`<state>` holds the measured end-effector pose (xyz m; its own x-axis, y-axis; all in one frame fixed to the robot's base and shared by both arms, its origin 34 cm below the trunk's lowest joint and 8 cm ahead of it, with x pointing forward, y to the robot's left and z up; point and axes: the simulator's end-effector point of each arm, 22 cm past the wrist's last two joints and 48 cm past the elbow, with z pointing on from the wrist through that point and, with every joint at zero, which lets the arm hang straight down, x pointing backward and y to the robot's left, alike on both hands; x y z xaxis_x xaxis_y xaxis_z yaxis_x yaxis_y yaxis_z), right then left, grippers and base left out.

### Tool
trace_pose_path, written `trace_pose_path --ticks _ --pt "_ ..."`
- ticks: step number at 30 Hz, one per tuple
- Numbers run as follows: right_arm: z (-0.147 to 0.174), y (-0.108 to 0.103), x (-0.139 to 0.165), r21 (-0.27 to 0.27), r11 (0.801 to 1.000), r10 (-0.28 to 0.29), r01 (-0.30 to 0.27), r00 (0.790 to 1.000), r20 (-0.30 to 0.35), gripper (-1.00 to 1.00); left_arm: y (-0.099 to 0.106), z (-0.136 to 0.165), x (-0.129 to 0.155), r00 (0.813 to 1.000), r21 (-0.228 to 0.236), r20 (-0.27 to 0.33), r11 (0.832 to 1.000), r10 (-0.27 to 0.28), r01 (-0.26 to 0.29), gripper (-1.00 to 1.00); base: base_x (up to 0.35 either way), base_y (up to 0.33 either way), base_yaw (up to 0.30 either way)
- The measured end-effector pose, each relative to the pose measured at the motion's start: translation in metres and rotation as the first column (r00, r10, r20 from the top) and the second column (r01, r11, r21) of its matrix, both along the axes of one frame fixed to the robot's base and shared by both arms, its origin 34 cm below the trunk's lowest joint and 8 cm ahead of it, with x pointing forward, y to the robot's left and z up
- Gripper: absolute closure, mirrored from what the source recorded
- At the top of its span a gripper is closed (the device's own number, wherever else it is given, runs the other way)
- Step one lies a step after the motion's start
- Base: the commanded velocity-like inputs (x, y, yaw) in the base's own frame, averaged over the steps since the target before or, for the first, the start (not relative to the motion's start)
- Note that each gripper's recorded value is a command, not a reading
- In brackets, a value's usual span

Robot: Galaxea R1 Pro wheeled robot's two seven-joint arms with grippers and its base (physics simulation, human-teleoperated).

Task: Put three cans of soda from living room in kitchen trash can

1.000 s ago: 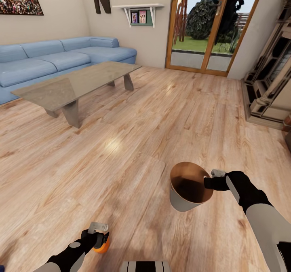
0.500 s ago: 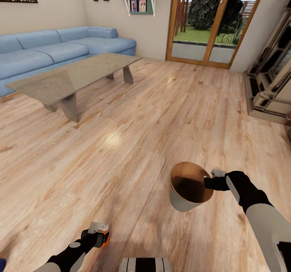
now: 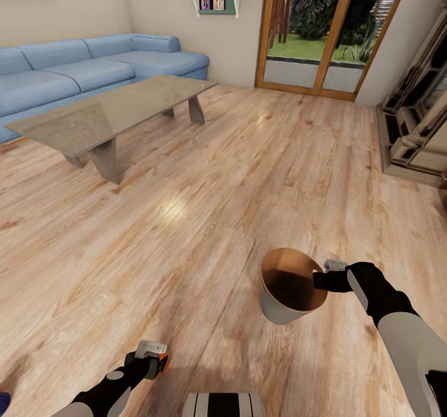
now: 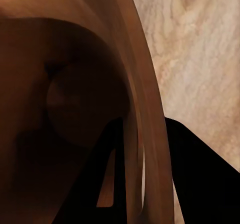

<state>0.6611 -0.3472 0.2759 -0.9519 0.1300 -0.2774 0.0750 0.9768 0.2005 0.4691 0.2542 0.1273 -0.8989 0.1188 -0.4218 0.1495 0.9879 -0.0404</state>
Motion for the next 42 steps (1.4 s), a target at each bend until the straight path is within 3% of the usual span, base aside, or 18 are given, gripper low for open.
trace_pose_path --ticks 37,38,42 --pt "-0.012 0.0 -0.005 0.001 1.0 -0.001 0.001 1.0 -0.02 1.0 -0.001 -0.008 -0.007 1.0 -0.001 -0.019 1.0 -0.001 0.001 -1.0 0.0 0.0 0.0" --pt "-0.012 0.0 -0.005 0.001 1.0 -0.001 0.001 1.0 -0.02 1.0 -0.001 -0.008 -0.007 1.0 -0.002 -0.02 1.0 -0.002 0.001 1.0 0.0 0.0 0.0" --pt "-0.012 0.0 -0.005 0.0 1.0 0.0 0.0 1.0 -0.02 1.0 -0.002 -0.008 -0.007 1.0 -0.003 -0.019 1.0 -0.002 0.002 1.0 0.0 0.0 0.0"
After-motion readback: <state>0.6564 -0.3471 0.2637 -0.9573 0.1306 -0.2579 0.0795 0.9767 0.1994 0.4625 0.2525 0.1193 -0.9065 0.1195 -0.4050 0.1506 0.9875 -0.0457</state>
